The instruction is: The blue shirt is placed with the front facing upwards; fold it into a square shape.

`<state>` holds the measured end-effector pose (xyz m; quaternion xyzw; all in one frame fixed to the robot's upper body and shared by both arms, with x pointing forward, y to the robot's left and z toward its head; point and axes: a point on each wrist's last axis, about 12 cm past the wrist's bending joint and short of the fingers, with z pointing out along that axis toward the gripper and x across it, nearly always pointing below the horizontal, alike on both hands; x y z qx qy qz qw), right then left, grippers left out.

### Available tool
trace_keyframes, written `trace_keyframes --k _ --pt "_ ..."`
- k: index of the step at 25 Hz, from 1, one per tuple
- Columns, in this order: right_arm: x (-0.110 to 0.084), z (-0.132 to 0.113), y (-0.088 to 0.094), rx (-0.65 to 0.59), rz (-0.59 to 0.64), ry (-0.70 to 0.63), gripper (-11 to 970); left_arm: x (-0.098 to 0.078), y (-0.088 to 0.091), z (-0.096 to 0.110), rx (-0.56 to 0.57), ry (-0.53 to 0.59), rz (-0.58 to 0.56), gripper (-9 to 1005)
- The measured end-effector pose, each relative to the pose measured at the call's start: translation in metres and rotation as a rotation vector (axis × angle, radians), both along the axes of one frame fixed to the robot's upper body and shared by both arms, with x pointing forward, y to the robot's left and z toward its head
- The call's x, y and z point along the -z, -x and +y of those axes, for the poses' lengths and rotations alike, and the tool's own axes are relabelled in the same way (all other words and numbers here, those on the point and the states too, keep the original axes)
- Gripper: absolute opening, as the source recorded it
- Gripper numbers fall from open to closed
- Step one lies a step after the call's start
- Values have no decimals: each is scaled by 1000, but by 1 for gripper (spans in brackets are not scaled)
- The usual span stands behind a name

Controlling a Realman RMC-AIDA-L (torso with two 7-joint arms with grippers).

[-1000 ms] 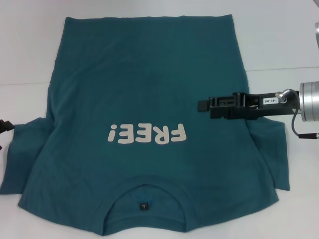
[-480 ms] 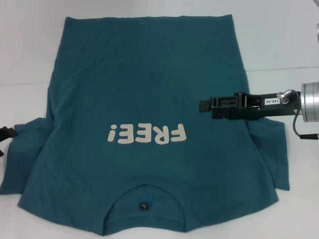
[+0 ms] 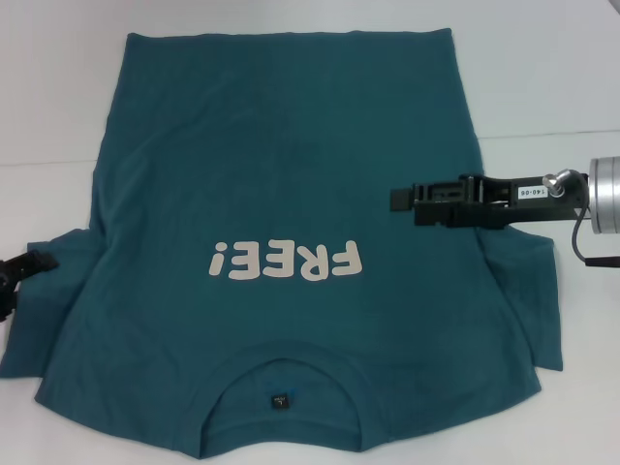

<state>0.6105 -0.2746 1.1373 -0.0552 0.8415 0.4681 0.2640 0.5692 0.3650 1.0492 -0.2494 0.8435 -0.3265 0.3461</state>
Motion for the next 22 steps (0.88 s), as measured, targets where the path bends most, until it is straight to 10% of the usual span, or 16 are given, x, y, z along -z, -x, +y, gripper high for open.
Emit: trace_keyframes --k 10,12,22 --pt "0 -7 0 27 -1 -19 746 -7 -4 -4 50 13 8 782" --pt "0 -8 1 30 0 -20 746 -7 -4 -3 48 10 18 601" --pt "0 -12 2 44 0 -32 747 -8 -4 -3 51 4 24 381"
